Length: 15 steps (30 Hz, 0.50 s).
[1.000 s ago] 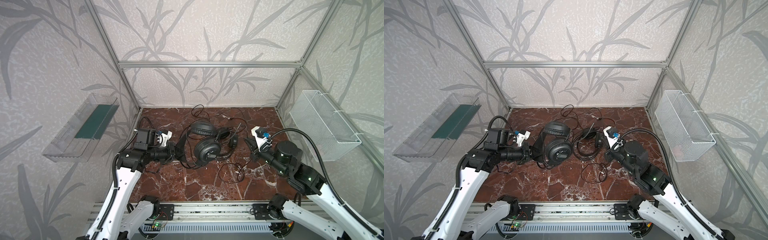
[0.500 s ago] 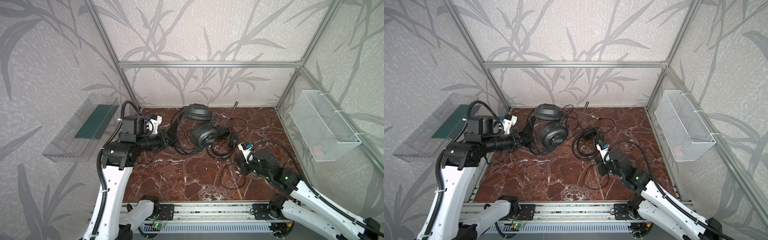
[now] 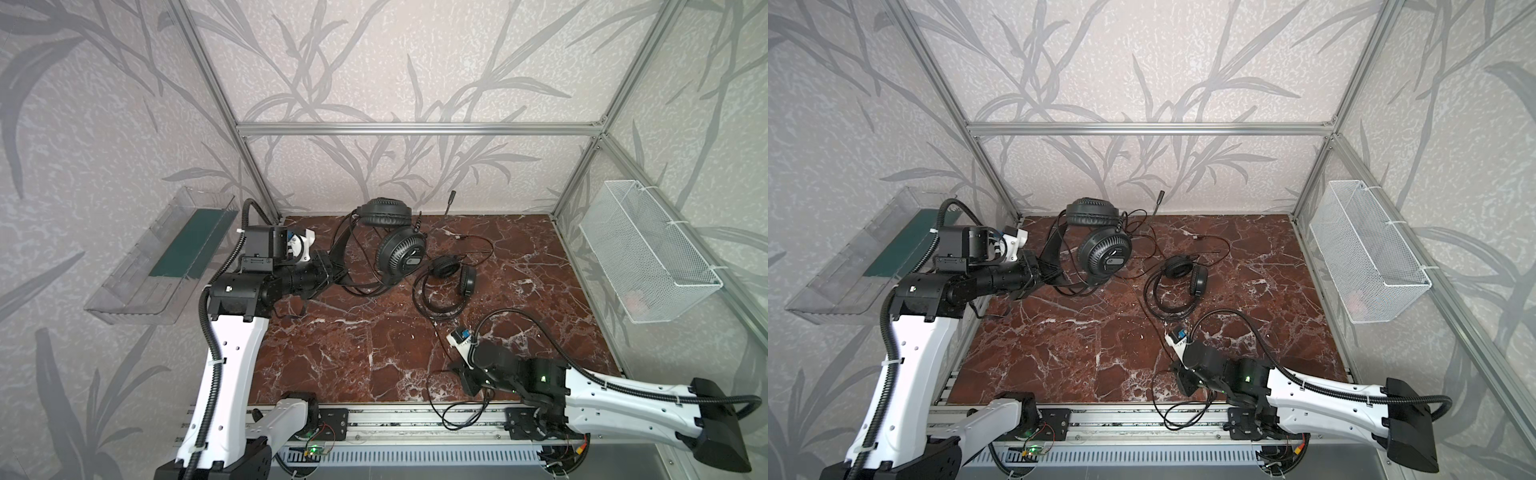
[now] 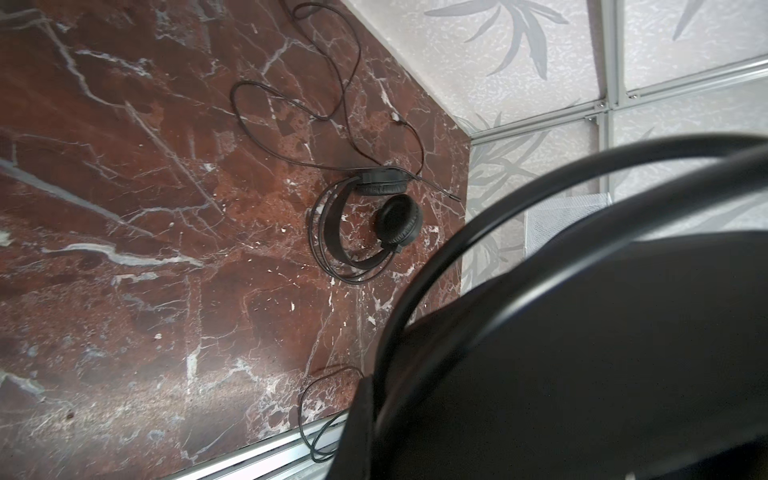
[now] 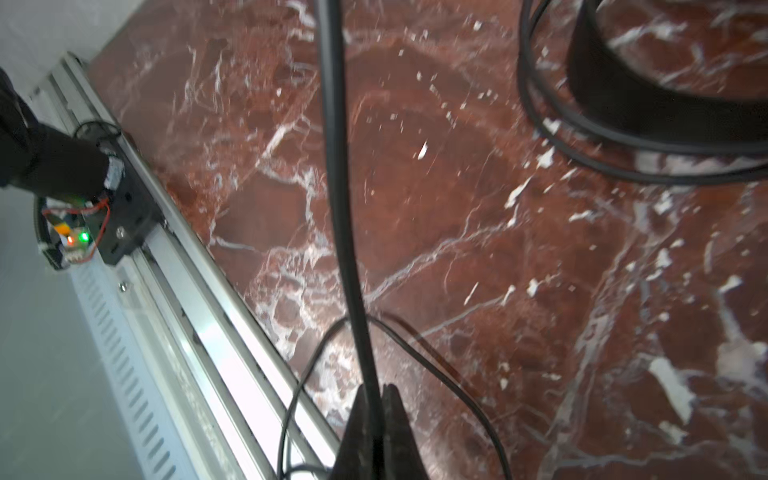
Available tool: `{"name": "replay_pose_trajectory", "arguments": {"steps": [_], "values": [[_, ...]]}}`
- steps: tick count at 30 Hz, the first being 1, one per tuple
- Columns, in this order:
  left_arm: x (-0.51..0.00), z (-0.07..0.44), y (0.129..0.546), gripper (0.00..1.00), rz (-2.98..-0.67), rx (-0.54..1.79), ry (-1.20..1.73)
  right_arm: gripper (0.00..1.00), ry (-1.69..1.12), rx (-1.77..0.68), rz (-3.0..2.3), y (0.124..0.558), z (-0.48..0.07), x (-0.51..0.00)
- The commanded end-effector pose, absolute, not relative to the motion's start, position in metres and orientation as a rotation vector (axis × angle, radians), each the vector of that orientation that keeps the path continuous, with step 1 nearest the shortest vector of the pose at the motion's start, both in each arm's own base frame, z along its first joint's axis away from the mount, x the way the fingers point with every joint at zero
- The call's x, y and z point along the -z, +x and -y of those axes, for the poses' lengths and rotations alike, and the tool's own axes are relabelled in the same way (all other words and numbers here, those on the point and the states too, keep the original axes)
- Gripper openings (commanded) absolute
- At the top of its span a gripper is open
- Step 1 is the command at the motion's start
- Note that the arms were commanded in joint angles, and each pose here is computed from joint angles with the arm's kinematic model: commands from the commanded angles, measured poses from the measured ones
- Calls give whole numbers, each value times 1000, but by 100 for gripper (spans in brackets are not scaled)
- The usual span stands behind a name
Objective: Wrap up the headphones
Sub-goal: 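Lower the cable near the robot with the right gripper while the left holds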
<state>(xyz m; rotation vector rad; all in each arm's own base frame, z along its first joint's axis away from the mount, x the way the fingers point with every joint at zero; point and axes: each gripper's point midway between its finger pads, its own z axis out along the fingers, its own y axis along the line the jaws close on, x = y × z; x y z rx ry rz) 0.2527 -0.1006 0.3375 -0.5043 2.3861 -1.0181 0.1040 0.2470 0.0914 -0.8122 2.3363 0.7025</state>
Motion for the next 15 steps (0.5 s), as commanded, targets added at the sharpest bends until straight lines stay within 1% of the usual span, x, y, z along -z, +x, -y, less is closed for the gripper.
{"name": "replay_pose_trajectory", "arguments": {"steps": [1, 5, 10, 13, 15], "values": [[-346, 82, 261, 0, -2351, 890, -535, 0, -786, -636, -2326, 98, -244, -94], [-338, 67, 270, 0, -2371, 773, -597, 0, -859, -602, -2352, 82, -239, -84], [-330, 36, 284, 0, -2338, 603, -713, 0, -977, -581, -2346, 61, -240, -77], [-321, 27, 297, 0, -2312, 625, -800, 0, -1077, -573, -2315, 50, -248, -81], [-317, 27, 307, 0, -2290, 680, -848, 0, -1135, -559, -2301, 45, -254, -83]]}}
